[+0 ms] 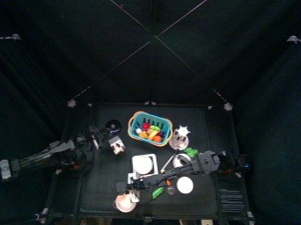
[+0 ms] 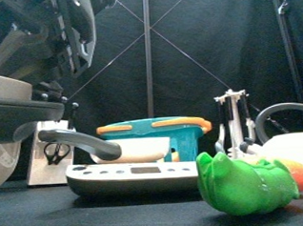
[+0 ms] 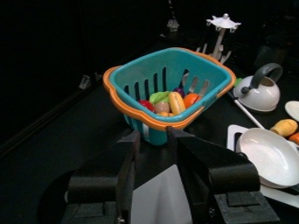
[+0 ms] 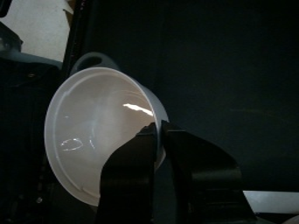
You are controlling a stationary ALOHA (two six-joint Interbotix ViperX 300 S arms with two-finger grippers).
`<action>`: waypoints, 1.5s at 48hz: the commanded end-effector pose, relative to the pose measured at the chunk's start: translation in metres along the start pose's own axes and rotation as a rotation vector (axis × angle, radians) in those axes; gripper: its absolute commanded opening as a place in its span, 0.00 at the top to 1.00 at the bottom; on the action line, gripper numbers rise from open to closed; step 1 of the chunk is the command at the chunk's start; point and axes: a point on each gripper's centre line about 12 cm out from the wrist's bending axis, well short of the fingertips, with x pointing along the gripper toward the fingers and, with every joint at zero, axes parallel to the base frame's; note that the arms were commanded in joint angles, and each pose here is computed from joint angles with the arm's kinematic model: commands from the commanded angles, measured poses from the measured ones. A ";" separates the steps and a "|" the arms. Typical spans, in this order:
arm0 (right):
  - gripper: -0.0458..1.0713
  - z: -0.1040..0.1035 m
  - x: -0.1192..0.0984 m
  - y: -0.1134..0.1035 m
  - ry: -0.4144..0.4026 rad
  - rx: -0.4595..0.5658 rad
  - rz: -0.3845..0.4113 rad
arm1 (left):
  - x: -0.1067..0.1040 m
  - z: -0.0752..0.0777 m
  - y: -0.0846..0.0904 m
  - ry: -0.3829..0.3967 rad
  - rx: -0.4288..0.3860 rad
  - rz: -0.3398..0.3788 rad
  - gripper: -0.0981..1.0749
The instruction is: Place pot left of stove
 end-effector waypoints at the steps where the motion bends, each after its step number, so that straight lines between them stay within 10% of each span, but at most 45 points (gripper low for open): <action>1: 0.52 0.034 -0.024 -0.010 -0.098 0.023 -0.004 | 0.000 0.012 0.000 -0.029 -0.003 -0.001 0.29; 18: 0.52 0.070 -0.034 -0.069 -0.186 0.121 -0.055 | -0.001 0.020 -0.001 -0.083 0.007 -0.004 0.29; 32: 0.52 0.055 -0.022 -0.122 -0.141 0.186 -0.116 | -0.006 0.035 -0.003 -0.260 0.004 -0.014 0.29; 52: 0.49 0.024 -0.008 -0.137 -0.066 0.253 -0.117 | -0.007 0.036 -0.009 -0.279 0.010 -0.045 0.29; 72: 0.21 0.036 -0.024 -0.134 -0.099 0.251 -0.111 | -0.006 0.035 -0.008 -0.268 0.009 -0.044 0.29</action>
